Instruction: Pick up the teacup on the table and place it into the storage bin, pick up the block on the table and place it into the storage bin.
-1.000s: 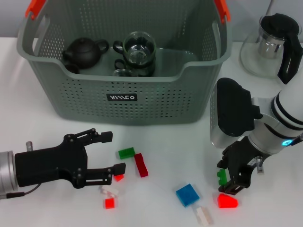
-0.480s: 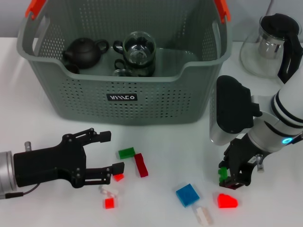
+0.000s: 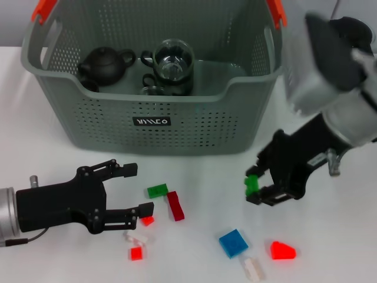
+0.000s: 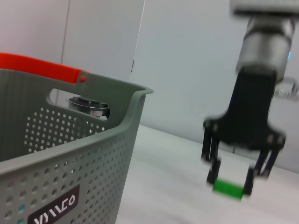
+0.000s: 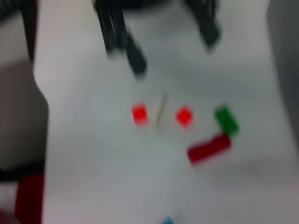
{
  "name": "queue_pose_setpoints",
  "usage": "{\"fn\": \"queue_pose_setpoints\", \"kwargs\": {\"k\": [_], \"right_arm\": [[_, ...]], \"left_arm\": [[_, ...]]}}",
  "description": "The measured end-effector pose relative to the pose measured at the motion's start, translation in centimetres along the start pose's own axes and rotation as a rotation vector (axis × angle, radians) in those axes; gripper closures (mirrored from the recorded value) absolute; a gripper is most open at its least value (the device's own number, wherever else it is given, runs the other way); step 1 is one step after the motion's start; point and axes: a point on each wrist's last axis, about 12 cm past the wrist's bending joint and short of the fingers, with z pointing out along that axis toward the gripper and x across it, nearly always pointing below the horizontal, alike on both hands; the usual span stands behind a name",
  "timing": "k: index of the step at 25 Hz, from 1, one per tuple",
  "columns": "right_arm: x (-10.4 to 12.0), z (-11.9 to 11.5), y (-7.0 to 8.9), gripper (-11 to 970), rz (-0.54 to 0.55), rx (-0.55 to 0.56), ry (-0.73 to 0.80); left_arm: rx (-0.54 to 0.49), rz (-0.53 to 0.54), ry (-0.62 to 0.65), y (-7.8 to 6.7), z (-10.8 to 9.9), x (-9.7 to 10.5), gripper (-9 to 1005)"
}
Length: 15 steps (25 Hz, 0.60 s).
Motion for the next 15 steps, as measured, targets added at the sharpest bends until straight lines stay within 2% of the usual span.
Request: {"fn": "queue_pose_setpoints", "kwargs": {"k": [3,7,11,15], "right_arm": [[-1.0,-2.4,0.4,489,-0.027,0.001,-0.098],[-1.9,-5.0,0.2,479,-0.051,0.061,-0.188],[-2.7,-7.0,-0.4,470,-0.063,0.133,-0.262],[-3.9,-8.8,-1.5,460,-0.072,0.232,-0.399]], "left_arm": [[-0.001,0.004,0.002,0.1,-0.1,-0.1,91],[-0.002,0.013,0.003,0.1,-0.1,-0.1,92],[-0.003,0.019,0.004,0.1,-0.1,-0.1,92],[-0.008,0.025,0.004,0.3,-0.1,-0.2,92]]}}
